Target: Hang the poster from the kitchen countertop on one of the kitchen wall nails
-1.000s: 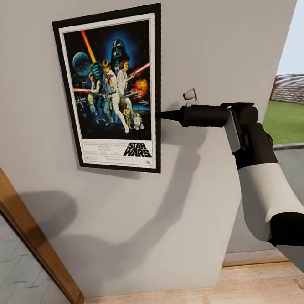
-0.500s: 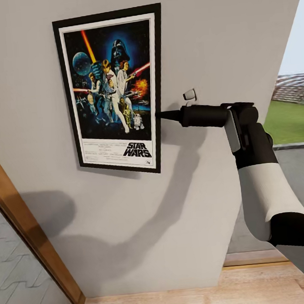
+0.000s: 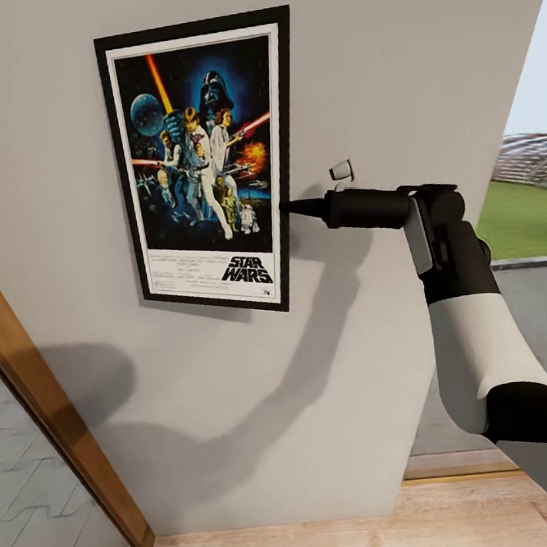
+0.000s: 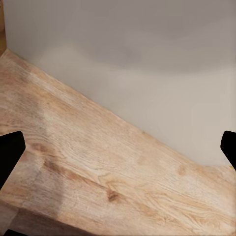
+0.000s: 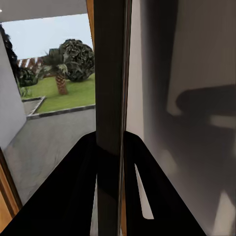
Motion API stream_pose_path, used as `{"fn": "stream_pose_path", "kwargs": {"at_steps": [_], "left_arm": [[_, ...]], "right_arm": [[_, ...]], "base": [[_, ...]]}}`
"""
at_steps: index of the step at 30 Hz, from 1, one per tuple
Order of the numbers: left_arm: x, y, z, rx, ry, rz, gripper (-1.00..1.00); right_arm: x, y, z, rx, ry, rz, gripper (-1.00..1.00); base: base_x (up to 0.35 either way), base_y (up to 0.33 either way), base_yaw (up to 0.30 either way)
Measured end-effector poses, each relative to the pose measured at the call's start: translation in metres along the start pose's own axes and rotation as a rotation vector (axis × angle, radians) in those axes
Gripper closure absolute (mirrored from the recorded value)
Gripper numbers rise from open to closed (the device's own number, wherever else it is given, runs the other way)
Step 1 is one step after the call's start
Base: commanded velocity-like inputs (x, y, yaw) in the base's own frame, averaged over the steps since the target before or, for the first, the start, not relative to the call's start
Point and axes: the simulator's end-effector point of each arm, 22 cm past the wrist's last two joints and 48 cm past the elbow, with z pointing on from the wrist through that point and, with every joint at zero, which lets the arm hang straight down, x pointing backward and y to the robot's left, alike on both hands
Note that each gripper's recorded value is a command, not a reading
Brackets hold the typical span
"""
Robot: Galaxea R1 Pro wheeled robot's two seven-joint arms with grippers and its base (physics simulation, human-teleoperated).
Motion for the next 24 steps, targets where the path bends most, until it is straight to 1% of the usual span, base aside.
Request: {"fn": "stream_pose_path", "kwargs": {"at_steps": [20,22,24], "left_arm": [[-0.0004,0.0007,-0.0002,-0.001,0.0,0.0,-1.0],[0.0036,0.0078,-0.0043,-0.01,0.008,0.002,-1.0],[0.005,0.0082,-0.0047,-0.011,0.009,0.001,-1.0]], "right_arm": [[-0.0001,-0.0001,-0.0001,0.001,0.0,-0.002,1.0],[-0.0018,0.0022,0.0003,0.0,-0.008,0.007,1.0],[-0.0031,0.002,-0.0006,0.01,-0.005,-0.018,1.0]], "base": [[0.0,0.003,0.0],[0.0,0.0,0.0],[0.0,0.0,0.0]]}}
